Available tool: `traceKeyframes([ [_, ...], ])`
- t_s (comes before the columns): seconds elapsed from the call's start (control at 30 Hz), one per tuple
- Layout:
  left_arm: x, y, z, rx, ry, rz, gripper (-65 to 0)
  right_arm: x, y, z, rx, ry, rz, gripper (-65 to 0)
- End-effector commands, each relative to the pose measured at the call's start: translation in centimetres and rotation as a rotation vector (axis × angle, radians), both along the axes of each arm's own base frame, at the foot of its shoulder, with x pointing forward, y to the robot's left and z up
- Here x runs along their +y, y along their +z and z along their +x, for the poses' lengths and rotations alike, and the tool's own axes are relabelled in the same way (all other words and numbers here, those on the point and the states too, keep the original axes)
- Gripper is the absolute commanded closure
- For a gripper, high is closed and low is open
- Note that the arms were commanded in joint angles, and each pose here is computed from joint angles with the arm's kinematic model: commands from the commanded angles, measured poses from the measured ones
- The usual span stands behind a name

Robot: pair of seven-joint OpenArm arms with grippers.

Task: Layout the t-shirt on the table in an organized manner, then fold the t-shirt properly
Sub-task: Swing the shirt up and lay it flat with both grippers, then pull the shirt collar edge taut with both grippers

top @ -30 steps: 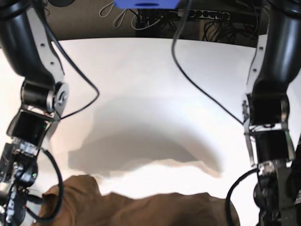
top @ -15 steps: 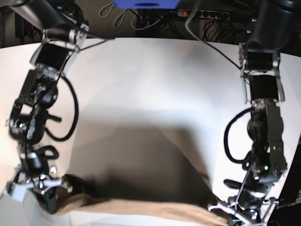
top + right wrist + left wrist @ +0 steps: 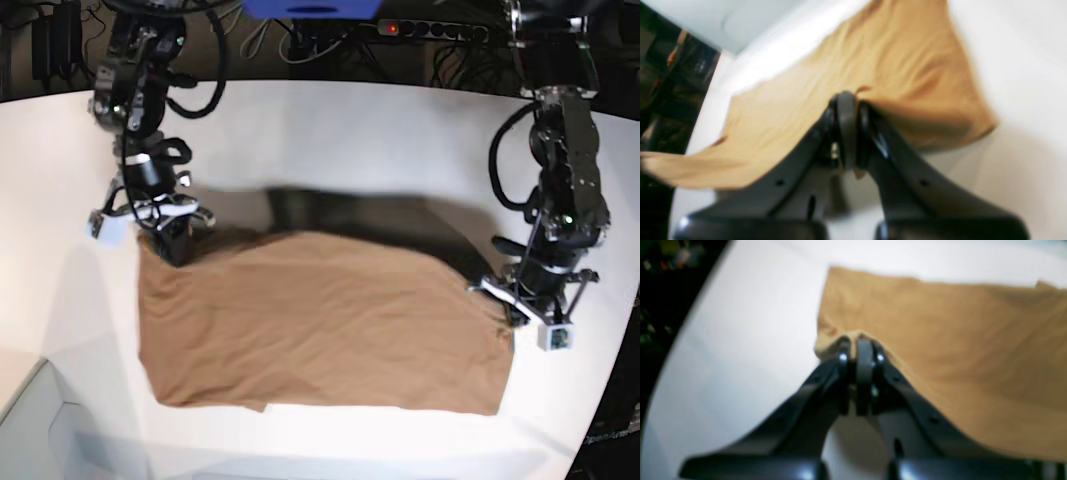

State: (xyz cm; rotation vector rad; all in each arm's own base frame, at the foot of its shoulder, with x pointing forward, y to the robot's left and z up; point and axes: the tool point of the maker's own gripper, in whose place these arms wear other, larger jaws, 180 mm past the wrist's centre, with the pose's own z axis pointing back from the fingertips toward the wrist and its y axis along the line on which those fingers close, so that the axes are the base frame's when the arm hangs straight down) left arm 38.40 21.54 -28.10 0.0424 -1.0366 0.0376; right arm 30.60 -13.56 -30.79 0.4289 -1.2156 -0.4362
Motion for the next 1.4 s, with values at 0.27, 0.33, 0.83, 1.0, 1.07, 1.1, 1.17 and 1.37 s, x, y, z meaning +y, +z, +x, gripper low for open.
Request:
traceKeyframes([
  [0.27, 2.8, -5.3, -4.2, 0.154, 0.020, 0.068, -9.3, 1.7, -2.5, -4.4, 0.064, 0.034, 0.023, 0.0],
  [0.33, 3.1, -6.1, -5.2, 0.179, 0.024, 0.074, -19.5, 1.8, -3.6, -5.3, 0.099, 0.034, 0.027, 0.0],
  [0.83, 9.8, -4.8, -10.6, 0.176, 0.211, 0.102, -38.0, 1.8, -5.0, -7.6, 0.160, 0.068, 0.005, 0.0],
  [1.0, 11.0, -9.4, -12.2, 0.275, 0.271, 0.052, -38.1, 2.7, -4.9, -7.4, 0.157, 0.091, 0.013, 0.0],
  [1.07, 10.6, -9.9, -12.1, 0.249, 0.280, 0.031, -38.1, 2.7, -4.8, -7.4, 0.154, 0.101, 0.007, 0.0],
  [1.1, 10.3, -10.1, -12.0, 0.232, 0.282, 0.021, -38.1, 2.9, -4.8, -7.4, 0.153, 0.107, 0.009, 0.0],
  [1.17, 9.3, -10.4, -11.8, 0.214, 0.286, -0.007, -38.1, 3.4, -4.8, -7.4, 0.152, 0.120, 0.012, 0.0],
  [1.37, 8.0, -10.7, -10.8, 0.192, 0.295, -0.060, -38.1, 3.7, -5.0, -7.5, 0.159, 0.142, 0.002, 0.0],
])
